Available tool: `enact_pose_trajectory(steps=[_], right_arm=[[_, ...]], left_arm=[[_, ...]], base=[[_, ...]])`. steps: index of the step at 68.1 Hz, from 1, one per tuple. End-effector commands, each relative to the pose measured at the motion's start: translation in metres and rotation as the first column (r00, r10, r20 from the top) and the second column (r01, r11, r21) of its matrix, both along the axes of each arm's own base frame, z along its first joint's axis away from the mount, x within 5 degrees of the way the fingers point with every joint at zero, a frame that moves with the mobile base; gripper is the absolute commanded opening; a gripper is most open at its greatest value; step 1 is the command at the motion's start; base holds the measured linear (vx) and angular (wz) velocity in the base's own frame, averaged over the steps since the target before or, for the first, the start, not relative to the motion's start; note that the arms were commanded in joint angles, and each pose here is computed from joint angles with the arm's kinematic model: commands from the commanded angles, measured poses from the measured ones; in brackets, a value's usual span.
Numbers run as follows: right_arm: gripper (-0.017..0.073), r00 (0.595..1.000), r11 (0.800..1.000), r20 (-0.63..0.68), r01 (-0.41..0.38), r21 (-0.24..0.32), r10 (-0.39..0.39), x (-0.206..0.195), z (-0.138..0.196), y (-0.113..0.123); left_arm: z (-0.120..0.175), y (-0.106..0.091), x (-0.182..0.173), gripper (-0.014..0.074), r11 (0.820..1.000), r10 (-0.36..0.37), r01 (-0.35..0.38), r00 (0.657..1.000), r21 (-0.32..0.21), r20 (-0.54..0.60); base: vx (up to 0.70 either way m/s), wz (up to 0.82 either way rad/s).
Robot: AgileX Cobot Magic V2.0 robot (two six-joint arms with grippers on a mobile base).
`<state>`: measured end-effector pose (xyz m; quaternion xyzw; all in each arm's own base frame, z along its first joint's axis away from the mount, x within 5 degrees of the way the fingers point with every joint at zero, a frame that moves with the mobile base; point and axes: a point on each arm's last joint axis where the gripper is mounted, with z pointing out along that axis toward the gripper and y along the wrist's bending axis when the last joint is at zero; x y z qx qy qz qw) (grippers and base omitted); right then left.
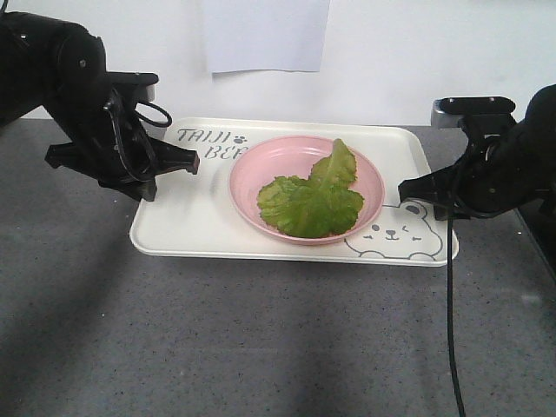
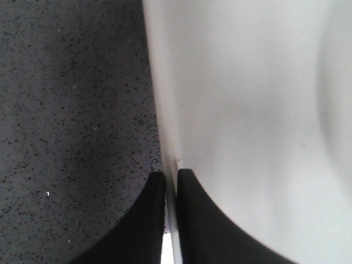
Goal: Transfer vegetables to tray and serve
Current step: 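Hold the tray with both grippers while driving to another counter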
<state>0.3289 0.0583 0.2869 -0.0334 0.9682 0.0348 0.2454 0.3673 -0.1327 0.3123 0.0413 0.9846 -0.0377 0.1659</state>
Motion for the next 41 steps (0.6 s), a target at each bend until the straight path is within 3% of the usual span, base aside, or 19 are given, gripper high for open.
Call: enact_pose_trajectory(steps=[1, 41], right_arm=[[-0.0004, 0.991, 1.000, 0.135, -0.021, 0.017, 0.019, -0.0010, 0.0270, 0.0013], [-0.0004, 0.991, 1.000, 0.135, -0.021, 0.017, 0.019, -0.0010, 0.0270, 0.0013]], left_arm=[[0.0334, -0.0027, -0.0085, -0.0006, 0.998, -0.025, 0.032, 0.992, -0.054, 0.121], [0.0334, -0.0027, -0.0085, -0.0006, 0.998, -0.025, 0.032, 0.992, -0.054, 0.121]], base=[[0.00, 0.00], [0.00, 0.00]])
